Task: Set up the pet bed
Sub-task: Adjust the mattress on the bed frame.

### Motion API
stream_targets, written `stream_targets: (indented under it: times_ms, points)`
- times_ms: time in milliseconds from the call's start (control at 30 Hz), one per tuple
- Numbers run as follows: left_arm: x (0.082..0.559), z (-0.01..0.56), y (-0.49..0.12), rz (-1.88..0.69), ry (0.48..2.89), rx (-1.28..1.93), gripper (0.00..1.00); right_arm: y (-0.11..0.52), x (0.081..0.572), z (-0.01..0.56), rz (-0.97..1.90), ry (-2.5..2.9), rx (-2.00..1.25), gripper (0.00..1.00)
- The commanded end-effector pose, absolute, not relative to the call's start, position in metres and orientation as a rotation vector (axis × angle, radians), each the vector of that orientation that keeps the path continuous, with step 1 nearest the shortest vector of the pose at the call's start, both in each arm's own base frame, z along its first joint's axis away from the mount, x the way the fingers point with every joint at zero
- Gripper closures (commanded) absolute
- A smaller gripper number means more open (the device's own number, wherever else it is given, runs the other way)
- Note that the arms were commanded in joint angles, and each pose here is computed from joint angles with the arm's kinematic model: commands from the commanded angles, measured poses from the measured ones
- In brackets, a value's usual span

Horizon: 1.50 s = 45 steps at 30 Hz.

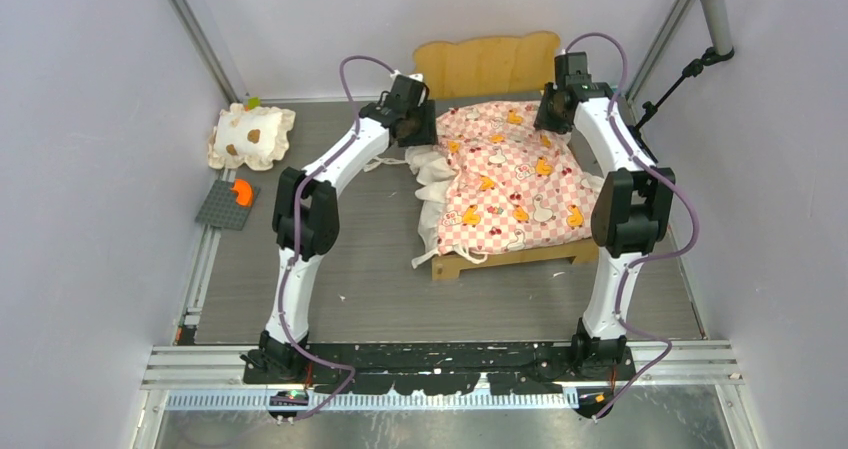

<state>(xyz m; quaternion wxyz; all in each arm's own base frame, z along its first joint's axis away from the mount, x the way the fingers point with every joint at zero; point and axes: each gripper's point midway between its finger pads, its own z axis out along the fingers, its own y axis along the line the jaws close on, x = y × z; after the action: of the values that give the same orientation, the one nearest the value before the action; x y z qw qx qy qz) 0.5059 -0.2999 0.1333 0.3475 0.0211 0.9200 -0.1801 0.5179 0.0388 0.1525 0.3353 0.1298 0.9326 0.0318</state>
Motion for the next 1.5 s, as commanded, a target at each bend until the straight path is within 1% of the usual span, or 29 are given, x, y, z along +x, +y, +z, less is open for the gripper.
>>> stream_targets:
  times_ms: [0,67,100,233,367,433,467,567,733,967,1000,1033,1067,1100,1133,1167,1200,1233,1267,1300,1367,1467]
  points:
    - [0.513,0.186,-0.331,-0.625,2.236,0.094,0.59,0.046,0.528,0.213,0.161,2.253,0.293,0.77]
    - [0.511,0.196,-0.330,-0.634,2.209,0.092,0.73,0.045,0.525,0.226,0.167,2.208,0.287,0.86]
    - [0.510,0.203,-0.328,-0.637,2.192,0.092,0.77,0.045,0.523,0.232,0.172,2.190,0.282,0.88]
    - [0.507,0.230,-0.322,-0.622,2.132,0.115,0.79,0.045,0.518,0.258,0.182,2.127,0.260,0.88]
    - [0.506,0.241,-0.320,-0.605,2.107,0.147,0.80,0.045,0.518,0.271,0.187,2.086,0.250,0.89]
    - [0.506,0.241,-0.319,-0.597,2.108,0.161,0.82,0.045,0.521,0.273,0.185,2.073,0.251,0.89]
    - [0.507,0.241,-0.319,-0.593,2.106,0.166,0.85,0.044,0.522,0.274,0.182,2.064,0.255,0.89]
    - [0.509,0.243,-0.319,-0.583,2.089,0.170,0.89,0.042,0.528,0.280,0.171,2.024,0.263,0.89]
    - [0.519,0.254,-0.312,-0.537,2.025,0.148,0.92,0.034,0.543,0.284,0.134,1.948,0.277,0.91]
    - [0.540,0.265,-0.310,-0.482,1.947,0.135,1.00,0.027,0.563,0.279,0.094,1.893,0.308,0.95]
    - [0.543,0.264,-0.310,-0.472,1.943,0.140,1.00,0.027,0.565,0.278,0.091,1.893,0.308,0.93]
    - [0.547,0.262,-0.310,-0.458,1.944,0.142,1.00,0.027,0.569,0.272,0.088,1.905,0.307,0.87]
    - [0.550,0.259,-0.309,-0.442,1.948,0.144,0.97,0.028,0.572,0.269,0.085,1.917,0.303,0.76]
    - [0.554,0.257,-0.306,-0.418,1.953,0.139,0.91,0.028,0.573,0.262,0.079,1.944,0.299,0.66]
    - [0.557,0.253,-0.303,-0.396,1.962,0.130,0.76,0.027,0.574,0.260,0.071,1.961,0.297,0.55]
    - [0.560,0.251,-0.299,-0.375,1.969,0.120,0.46,0.027,0.574,0.257,0.065,1.974,0.301,0.44]
    - [0.562,0.252,-0.294,-0.357,1.970,0.107,0.33,0.026,0.571,0.258,0.061,1.974,0.303,0.37]
    - [0.563,0.253,-0.290,-0.344,1.969,0.096,0.14,0.024,0.569,0.260,0.056,1.968,0.307,0.31]
    - [0.563,0.257,-0.286,-0.336,1.963,0.088,0.05,0.023,0.565,0.267,0.052,1.951,0.312,0.25]
    - [0.562,0.262,-0.284,-0.332,1.956,0.084,0.01,0.022,0.560,0.273,0.050,1.937,0.316,0.22]
    - [0.556,0.277,-0.280,-0.333,1.939,0.084,0.00,0.018,0.549,0.289,0.036,1.914,0.327,0.20]
    - [0.542,0.292,-0.271,-0.337,1.931,0.077,0.00,0.010,0.526,0.307,0.009,1.911,0.361,0.20]
